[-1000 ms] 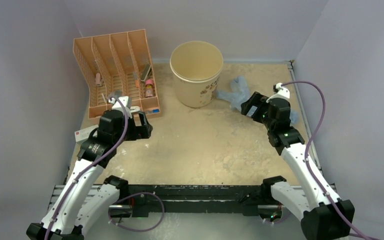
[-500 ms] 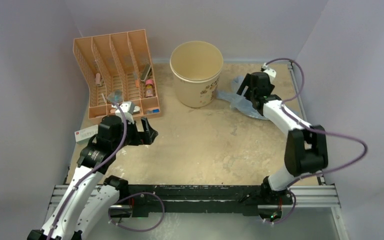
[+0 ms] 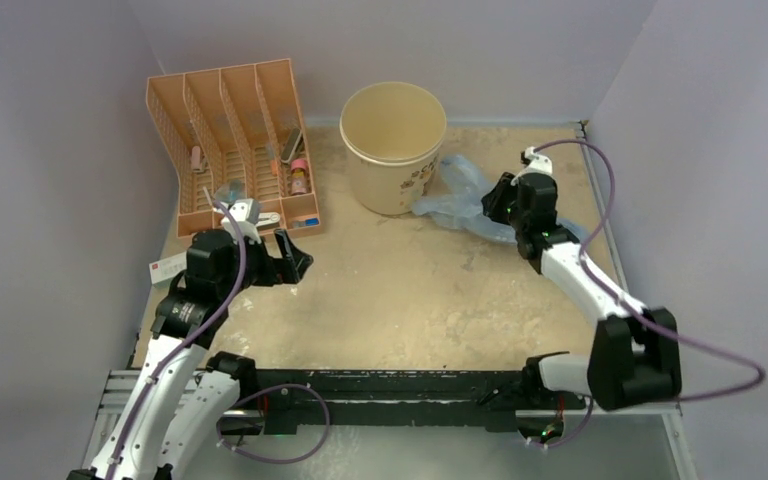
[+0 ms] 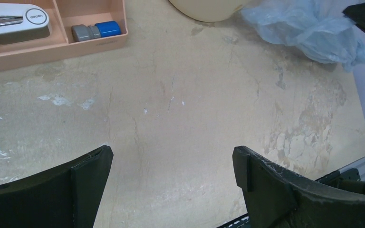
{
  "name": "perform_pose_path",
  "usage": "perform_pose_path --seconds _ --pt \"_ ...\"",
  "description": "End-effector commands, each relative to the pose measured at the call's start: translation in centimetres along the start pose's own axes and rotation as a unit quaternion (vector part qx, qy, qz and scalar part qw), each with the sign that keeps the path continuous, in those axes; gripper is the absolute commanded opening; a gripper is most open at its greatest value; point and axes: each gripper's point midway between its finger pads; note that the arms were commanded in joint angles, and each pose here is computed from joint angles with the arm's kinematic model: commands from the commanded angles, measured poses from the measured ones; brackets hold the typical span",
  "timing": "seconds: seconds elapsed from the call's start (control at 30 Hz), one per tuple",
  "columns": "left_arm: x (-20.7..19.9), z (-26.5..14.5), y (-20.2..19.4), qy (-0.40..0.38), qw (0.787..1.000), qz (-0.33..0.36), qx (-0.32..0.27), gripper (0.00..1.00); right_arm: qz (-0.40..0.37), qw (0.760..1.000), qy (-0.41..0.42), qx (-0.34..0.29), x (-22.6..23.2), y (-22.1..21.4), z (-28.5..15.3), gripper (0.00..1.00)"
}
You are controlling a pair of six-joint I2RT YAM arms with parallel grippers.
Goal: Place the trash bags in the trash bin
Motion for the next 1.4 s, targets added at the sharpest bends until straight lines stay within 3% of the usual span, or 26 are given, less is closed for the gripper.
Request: perform_pose_path --seconds 0.0,0.23,0.37,0.53,0.6,0.67,0.8,0.9,0.93,0.97,1.03,1.1,1.23,1.37 --pt "-0.7 0.2 0.9 -0.029 0.999 -0.001 -0.014 1.0 -0.019 0.981 0.191 -0.036 6.6 0.8 -4.2 0.25" --pt "-0.8 -0.1 1.0 -0.029 0.999 -0.006 -0.019 1.0 -0.108 0.945 0.305 0.043 13.6 -5.1 -8.2 0.27" --pt "-0.5 -0.4 1.3 -0.017 0.999 -0.011 -0.031 1.0 -0.14 0.905 0.397 0.061 18.1 -6.3 -11.5 0.29" --pt "1.4 -0.9 2.4 0.045 0.997 -0.031 -0.062 1.0 -0.203 0.856 0.467 0.085 23.3 -9.4 -15.2 0.46" --pt "2.7 -1.4 2.8 0.085 0.992 -0.048 -0.076 1.0 -0.231 0.845 0.471 0.103 24.3 -10.9 -16.2 0.58" --pt "3.2 -1.5 3.0 0.099 0.99 -0.053 -0.084 1.0 -0.243 0.851 0.454 0.105 24.4 -10.9 -16.6 0.64" --pt "2.2 -1.0 2.5 0.065 0.995 -0.041 -0.069 1.0 -0.176 0.942 0.286 0.021 21.3 -4.6 -14.4 0.74" --pt "1.6 -0.5 2.1 0.047 0.997 -0.032 -0.05 1.0 -0.07 0.987 0.138 -0.046 16.4 -0.7 -13.7 0.79" --pt "1.4 -0.3 1.9 0.041 0.998 -0.029 -0.043 1.0 -0.025 0.994 0.076 -0.073 14.0 0.2 -13.4 0.86" --pt "1.3 -0.1 1.6 0.035 0.998 -0.027 -0.035 1.0 0.018 0.996 0.001 -0.09 10.8 0.2 -13.2 0.96" --pt "0.8 0.2 1.2 0.021 0.999 -0.024 -0.022 1.0 0.086 0.983 -0.113 -0.115 5.3 -0.8 -13.9 0.99" --pt "0.3 0.4 0.9 0.002 1.0 -0.019 -0.013 1.0 0.131 0.968 -0.163 -0.143 2.3 -1.4 -14.7 0.99" --pt "-1.5 0.7 0.0 -0.056 0.998 -0.002 0.012 1.0 0.224 0.944 -0.164 -0.177 -0.1 -2.3 -15.8 0.99" --pt "-4.8 0.6 -2.0 -0.17 0.983 0.024 0.072 1.0 0.254 0.946 -0.093 -0.182 1.3 -2.6 -15.6 0.99"
Point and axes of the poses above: each gripper's point midway between its finger pads, its own z axis out along the fingers, its own x axis along the line the jaws close on, y = z × x, and after that the axes turned 10 degrees about -z, right-handed
